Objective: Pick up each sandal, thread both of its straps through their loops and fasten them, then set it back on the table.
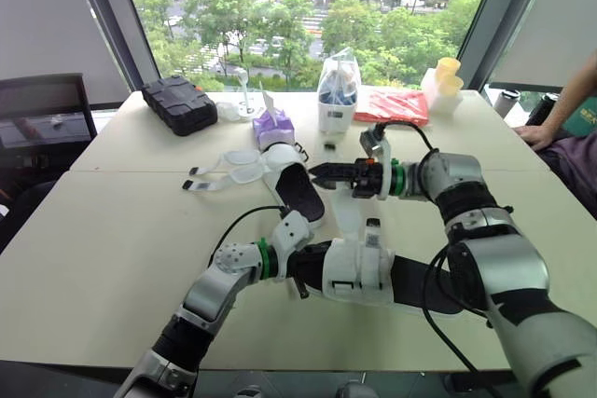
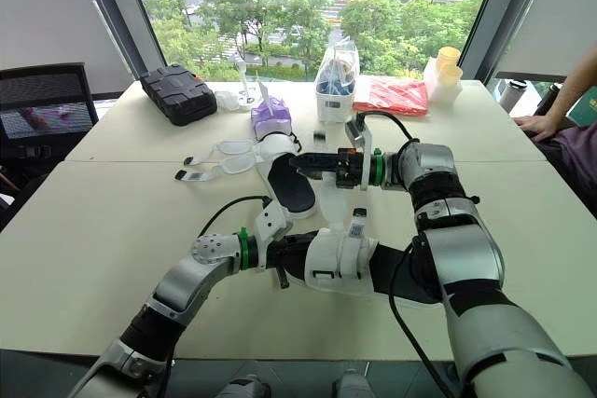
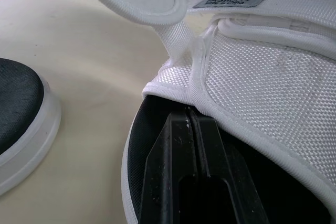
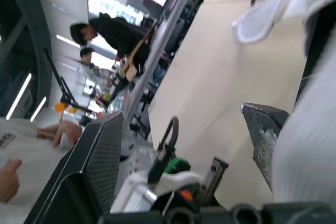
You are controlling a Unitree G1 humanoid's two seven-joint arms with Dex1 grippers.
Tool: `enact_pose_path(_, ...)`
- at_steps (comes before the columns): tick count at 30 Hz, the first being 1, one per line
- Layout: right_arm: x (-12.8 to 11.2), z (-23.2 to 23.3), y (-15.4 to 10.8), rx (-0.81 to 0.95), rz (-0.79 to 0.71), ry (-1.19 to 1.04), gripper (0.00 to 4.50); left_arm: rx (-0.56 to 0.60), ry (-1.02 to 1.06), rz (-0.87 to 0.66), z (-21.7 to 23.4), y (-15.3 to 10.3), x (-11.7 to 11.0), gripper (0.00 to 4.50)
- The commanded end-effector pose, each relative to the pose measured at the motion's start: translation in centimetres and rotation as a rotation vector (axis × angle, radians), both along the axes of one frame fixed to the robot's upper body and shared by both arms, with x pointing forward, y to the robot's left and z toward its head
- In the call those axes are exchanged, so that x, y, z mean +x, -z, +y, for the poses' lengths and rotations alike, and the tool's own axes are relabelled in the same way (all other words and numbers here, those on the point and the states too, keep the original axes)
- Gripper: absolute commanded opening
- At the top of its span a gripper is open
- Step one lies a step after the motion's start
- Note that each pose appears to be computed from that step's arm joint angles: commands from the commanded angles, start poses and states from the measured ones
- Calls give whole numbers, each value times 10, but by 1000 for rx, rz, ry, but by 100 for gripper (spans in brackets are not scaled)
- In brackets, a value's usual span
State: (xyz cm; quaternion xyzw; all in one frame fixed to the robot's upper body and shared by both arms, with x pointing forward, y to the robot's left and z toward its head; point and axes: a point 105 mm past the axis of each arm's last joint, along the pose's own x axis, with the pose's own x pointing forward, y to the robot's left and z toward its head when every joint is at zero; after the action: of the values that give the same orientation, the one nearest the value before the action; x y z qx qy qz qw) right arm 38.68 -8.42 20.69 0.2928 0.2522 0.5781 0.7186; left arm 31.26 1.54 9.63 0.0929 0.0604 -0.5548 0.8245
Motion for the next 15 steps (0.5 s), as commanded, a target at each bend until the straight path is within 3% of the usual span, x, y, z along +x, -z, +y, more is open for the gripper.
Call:
enact_pose_path(1,6,3,-20,36,-66,24,247,-19,1,-8,-2,-4,-2,0)
enact_pose_path(5,12,0,-21,23,-103,67,39,-22,1,-5,-2,-4,-2,0)
enact_pose_path(6,12,-1,-21,10,-119,68,9,-23,3,-4,-2,-4,-2,0)
enact_pose_path(11,14,-6,-20,-128,-371,79,9,-20,11,1,-3,-3,-3,0)
enact_pose_path(15,-5,-7,-24,-272,-822,60,9,-13,20,5,-2,-1,-5,0)
